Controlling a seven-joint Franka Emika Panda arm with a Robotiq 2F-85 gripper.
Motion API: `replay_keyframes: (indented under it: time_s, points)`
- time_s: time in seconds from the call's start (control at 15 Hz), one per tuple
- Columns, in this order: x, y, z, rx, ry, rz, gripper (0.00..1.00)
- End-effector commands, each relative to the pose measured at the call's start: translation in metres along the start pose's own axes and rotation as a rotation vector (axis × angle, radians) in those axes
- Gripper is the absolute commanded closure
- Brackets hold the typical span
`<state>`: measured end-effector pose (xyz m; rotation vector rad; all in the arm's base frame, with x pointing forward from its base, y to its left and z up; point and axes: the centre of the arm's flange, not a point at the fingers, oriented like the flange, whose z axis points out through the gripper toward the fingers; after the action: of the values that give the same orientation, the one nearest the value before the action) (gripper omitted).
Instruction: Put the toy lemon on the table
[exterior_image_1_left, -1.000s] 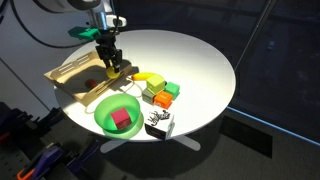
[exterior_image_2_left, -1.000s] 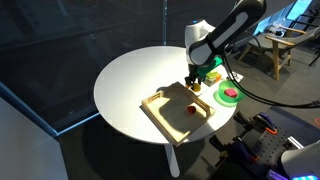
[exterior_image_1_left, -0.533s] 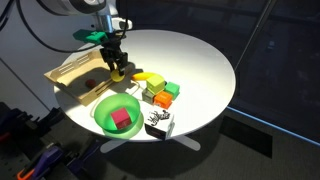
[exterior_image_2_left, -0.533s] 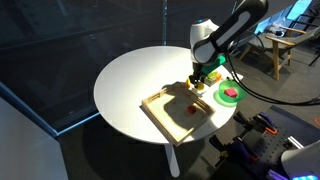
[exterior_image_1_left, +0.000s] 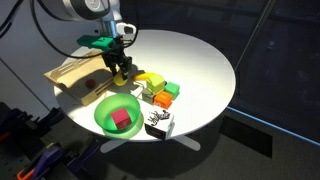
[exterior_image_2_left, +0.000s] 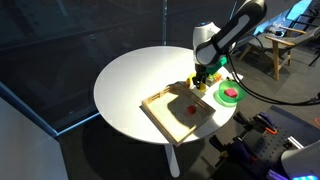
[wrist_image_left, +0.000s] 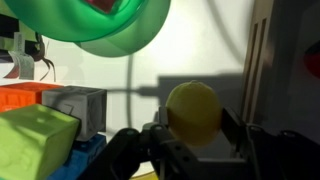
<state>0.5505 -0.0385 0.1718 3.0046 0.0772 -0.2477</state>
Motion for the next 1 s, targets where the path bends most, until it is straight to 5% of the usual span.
replay_keyframes:
  time_s: [0.0,0.67,0.73,0.8,0.93]
  points:
    - [0.001,-0.001,0.009,-0.017,0.006,-0.083,0.69]
    - [0.002,-0.004,0.027,-0.024,-0.002,-0.186,0.69]
    - [0.001,-0.004,0.029,-0.024,-0.003,-0.188,0.49]
    - [0.001,-0.004,0.029,-0.024,-0.005,-0.191,0.19]
    - [0.000,-0.004,0.030,-0.024,-0.007,-0.194,0.15]
